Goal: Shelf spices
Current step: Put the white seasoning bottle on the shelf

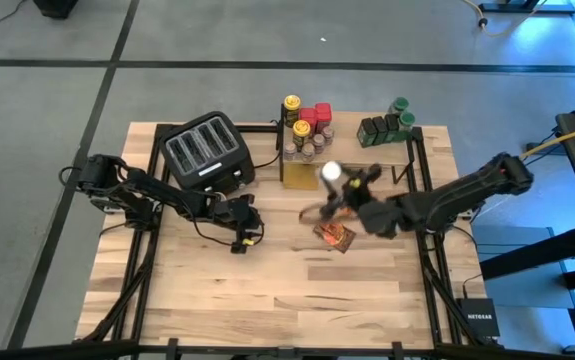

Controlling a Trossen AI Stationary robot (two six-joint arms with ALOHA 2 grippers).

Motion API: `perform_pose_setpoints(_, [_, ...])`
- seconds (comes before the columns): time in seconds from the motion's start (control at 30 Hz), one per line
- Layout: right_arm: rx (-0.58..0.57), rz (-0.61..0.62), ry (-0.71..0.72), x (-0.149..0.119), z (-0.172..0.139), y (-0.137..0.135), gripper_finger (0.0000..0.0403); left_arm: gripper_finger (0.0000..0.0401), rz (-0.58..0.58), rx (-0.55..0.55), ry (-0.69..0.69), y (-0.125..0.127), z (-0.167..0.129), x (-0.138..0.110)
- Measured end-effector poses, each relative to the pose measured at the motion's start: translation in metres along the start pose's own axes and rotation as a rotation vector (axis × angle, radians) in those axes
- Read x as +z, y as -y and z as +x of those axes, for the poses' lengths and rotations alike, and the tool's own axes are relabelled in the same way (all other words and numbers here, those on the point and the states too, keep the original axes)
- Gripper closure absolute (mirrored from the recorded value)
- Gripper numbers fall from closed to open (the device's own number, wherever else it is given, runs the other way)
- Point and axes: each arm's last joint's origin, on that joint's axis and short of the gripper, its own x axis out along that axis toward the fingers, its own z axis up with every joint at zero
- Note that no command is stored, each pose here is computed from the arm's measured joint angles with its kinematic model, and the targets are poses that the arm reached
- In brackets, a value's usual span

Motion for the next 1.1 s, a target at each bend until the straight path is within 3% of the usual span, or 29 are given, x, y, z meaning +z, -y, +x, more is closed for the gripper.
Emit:
perform_pose_setpoints(0.3, [-0.194, 0.037, -0.033, 0.009, 0.046, 0.046, 0.0191, 0.0248, -0.007, 0.007, -0.001, 0.000, 0.000, 0.000])
perform_pose_setpoints(0.63, [-0.300, 0.106, -0.087, 0.004, 0.095, 0.092, 0.0191, 0.0248, -0.011, 0.007, -0.001, 0.000, 0.000, 0.000])
perform_pose_setpoints(1.1, [-0.302, 0.207, -0.132, -0.008, 0.142, 0.136, 0.0191, 0.0248, -0.013, 0.013, 0.029, -0.001, 0.000, 0.003])
